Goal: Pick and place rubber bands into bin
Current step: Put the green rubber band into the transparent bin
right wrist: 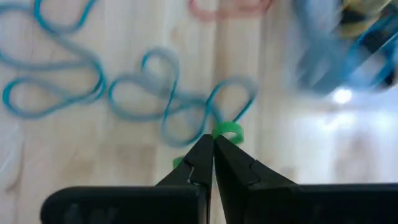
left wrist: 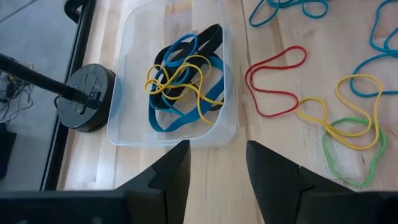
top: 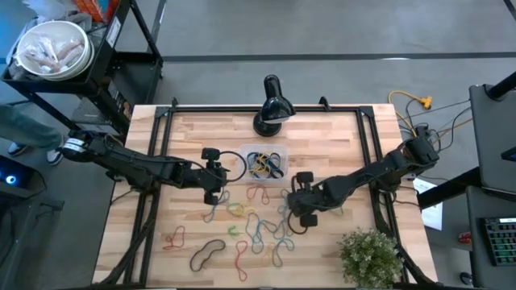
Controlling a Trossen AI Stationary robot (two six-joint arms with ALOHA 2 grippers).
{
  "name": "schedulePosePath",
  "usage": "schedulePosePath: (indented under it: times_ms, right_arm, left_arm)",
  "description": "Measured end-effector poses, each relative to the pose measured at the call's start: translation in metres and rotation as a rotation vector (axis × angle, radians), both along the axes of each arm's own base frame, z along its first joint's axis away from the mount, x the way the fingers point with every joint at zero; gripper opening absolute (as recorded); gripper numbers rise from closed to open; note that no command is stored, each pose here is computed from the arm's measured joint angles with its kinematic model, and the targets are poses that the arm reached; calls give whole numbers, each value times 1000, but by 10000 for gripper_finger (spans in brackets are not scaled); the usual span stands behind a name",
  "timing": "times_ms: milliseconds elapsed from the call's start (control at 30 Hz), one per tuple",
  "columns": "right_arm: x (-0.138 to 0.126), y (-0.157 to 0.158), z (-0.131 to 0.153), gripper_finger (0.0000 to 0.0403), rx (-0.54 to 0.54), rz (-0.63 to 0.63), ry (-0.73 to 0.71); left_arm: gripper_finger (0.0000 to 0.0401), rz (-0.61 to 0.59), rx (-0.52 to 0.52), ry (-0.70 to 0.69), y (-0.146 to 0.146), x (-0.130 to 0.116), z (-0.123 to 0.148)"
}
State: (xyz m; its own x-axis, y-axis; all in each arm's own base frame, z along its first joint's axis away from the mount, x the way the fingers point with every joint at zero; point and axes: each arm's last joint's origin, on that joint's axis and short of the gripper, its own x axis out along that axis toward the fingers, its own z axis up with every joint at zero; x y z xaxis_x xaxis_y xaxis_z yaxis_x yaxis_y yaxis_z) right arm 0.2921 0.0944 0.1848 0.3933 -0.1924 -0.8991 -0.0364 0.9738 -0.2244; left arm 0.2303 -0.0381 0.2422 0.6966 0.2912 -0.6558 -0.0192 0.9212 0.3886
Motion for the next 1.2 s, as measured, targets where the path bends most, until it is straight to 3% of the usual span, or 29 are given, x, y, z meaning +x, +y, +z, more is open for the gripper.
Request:
schedulePosePath:
  times_ms: [300,533,667,867,1200]
  right_arm:
    - [29,-11,47,8,-267,91,-145]
    - [46,-44,65,8,-361,73,-180]
    - [51,-69,64,8,-372,28,-185]
    - [54,-103,54,8,-284,-26,-190]
    - [54,-123,33,9,-234,-7,-279]
  left_arm:
    - [141,15,-16,-6,0,0,0]
    - [141,13,-24,-6,0,0,0]
    - [141,4,-40,-4,-1,0,0]
    - [141,11,-50,-1,-1,-1,-2]
    - [141,13,-51,5,-1,-1,-5]
